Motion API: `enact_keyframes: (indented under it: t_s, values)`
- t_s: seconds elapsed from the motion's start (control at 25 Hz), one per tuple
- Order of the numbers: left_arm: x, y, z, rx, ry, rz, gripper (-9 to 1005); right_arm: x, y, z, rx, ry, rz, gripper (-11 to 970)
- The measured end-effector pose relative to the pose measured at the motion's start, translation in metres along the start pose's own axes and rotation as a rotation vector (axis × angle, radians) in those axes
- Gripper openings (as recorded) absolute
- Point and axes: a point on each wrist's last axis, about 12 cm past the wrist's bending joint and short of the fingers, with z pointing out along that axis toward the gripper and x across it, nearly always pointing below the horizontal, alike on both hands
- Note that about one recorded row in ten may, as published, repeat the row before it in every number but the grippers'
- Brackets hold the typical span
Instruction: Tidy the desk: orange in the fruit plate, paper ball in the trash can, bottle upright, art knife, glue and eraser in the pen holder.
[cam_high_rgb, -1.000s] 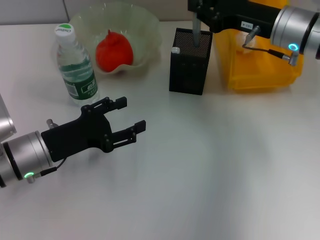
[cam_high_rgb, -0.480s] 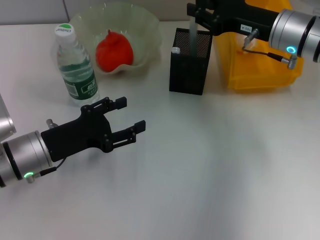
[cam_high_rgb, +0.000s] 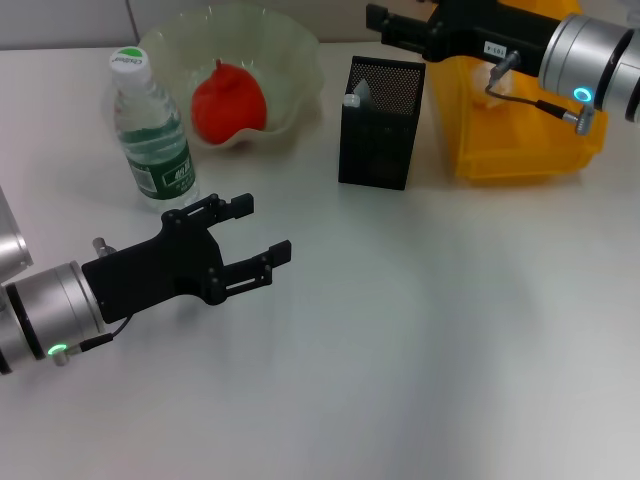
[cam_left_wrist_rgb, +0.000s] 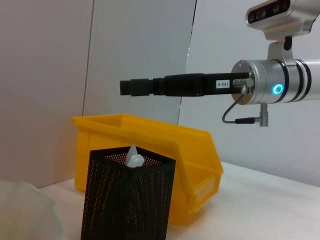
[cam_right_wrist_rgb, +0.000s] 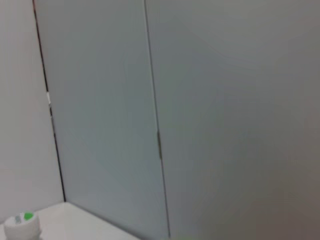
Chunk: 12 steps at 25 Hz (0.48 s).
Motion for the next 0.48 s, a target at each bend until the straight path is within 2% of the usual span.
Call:
enact_keyframes:
  t_s: [0.2, 0.36, 0.44, 0.48]
  values:
    - [0.000, 0.000, 0.000, 0.002, -0.002, -0.001, 797, -0.002, -0.003, -0.004, 0.035, -0.055, 0.046, 650]
    - [0.000, 0.000, 0.000, 0.003, -0.004, -0.004, 797, -0.006, -0.009, -0.011, 0.073, -0.153, 0.167, 714]
    - [0.000, -0.001, 0.000, 0.004, -0.006, -0.006, 797, -0.008, -0.008, -0.020, 0.034, -0.206, 0.269, 730]
    - [0.000, -0.001, 0.000, 0.004, -0.006, -0.006, 797, -0.008, -0.008, -0.020, 0.034, -0.206, 0.269, 729]
